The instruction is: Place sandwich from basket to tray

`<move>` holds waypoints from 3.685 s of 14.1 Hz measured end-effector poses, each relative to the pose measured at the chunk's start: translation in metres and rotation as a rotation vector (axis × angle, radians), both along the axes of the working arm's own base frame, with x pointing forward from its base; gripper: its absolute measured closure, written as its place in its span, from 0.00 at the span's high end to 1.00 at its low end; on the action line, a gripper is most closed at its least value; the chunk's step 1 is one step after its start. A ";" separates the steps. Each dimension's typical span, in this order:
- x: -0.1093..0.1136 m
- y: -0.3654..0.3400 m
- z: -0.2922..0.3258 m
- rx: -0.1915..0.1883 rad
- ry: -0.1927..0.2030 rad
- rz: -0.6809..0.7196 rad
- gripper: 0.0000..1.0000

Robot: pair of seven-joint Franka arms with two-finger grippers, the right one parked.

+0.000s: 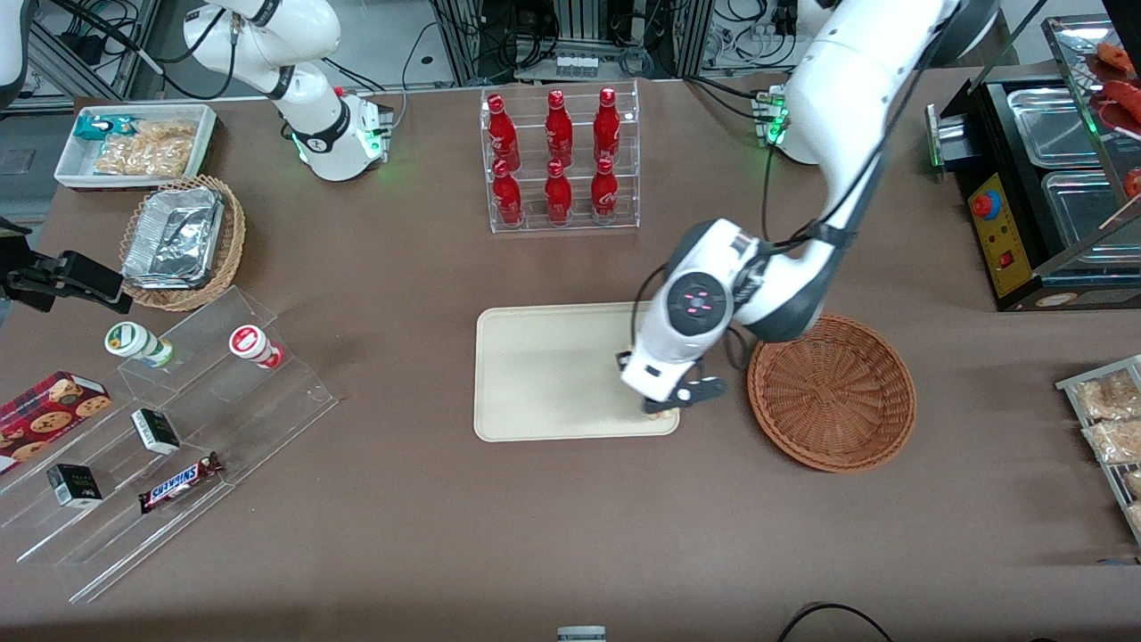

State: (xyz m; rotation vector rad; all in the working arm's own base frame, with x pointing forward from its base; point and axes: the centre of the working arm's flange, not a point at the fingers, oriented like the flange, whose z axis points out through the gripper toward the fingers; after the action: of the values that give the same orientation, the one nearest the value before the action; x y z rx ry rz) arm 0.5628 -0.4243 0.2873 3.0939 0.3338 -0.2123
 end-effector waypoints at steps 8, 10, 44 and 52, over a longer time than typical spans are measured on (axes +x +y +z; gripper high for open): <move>-0.023 -0.084 -0.038 0.046 -0.073 -0.002 0.20; -0.025 -0.091 -0.036 0.039 -0.078 -0.009 0.22; 0.034 0.350 0.270 0.088 0.088 -0.058 1.00; -0.031 0.352 0.299 0.101 0.061 -0.107 1.00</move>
State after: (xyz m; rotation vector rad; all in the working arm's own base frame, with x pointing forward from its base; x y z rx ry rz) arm 0.5323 -0.0720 0.5862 3.2133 0.1866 -0.3014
